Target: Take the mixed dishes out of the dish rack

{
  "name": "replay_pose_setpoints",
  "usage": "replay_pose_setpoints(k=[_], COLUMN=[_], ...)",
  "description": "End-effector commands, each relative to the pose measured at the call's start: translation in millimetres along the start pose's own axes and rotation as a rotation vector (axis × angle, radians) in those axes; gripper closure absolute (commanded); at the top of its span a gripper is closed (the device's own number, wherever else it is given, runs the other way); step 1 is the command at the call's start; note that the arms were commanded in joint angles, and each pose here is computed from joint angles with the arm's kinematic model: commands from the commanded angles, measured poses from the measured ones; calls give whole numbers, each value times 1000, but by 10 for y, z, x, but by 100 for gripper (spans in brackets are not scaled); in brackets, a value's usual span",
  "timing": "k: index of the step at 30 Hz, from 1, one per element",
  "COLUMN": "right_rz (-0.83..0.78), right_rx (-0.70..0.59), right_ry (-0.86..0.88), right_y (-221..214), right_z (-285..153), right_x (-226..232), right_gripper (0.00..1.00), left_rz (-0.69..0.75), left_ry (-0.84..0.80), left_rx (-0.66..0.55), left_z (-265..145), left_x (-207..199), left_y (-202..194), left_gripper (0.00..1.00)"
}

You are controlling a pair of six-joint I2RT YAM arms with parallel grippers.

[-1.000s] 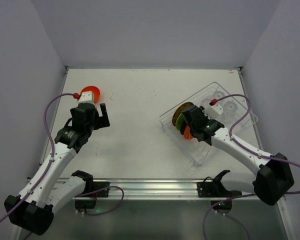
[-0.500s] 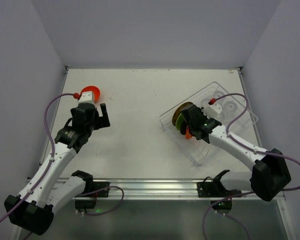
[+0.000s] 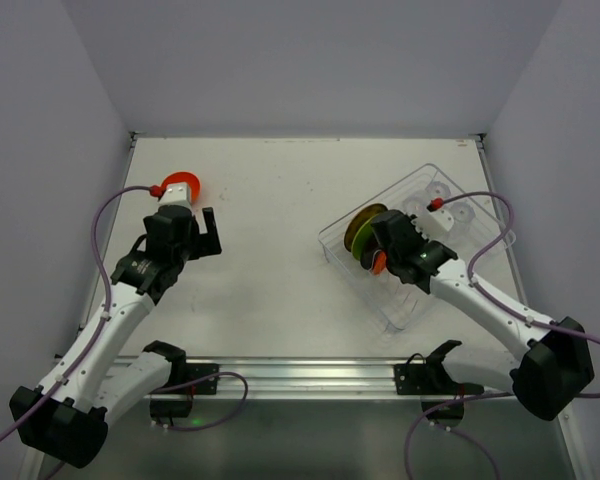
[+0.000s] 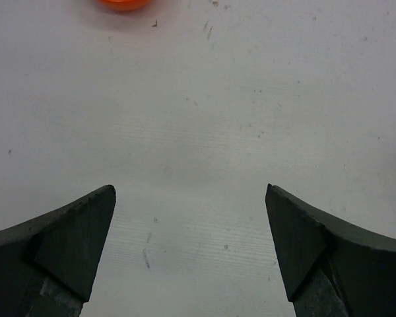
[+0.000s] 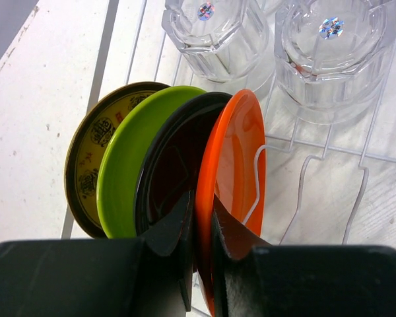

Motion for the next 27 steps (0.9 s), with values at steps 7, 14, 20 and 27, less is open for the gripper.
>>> replay_pose_setpoints(k=[7,14,20,27], right_rz=[122,81,-182,-574], right_rx=[-105,-167,-264,-309], right_ry=[48,146,352,691], right_y=[367,601,766,859], right_z=[-257,-491,-681,-942], right_x=[-35,-97,-141,-102], right_gripper=[100,100,100,100], left_rz=[15,12,-13,-92], left_ry=[-11,-4,-77,-306], left_rx=[-20,-22,-16,-103], left_z=[20,19,-88,-512], left_x=[-21,-21,-104,-378], left_y=[34,44,147,654], left_gripper=[0,0,0,0])
Point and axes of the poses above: each gripper's point midway between its finger pads, its own z axis out along the fingers, its own x axis along the line the jaws close on, y = z × x, the point moved 10 cm from there along -z, back along the fingers, and after that the axes turned 8 degrees about -z, right-handed, at the moved point
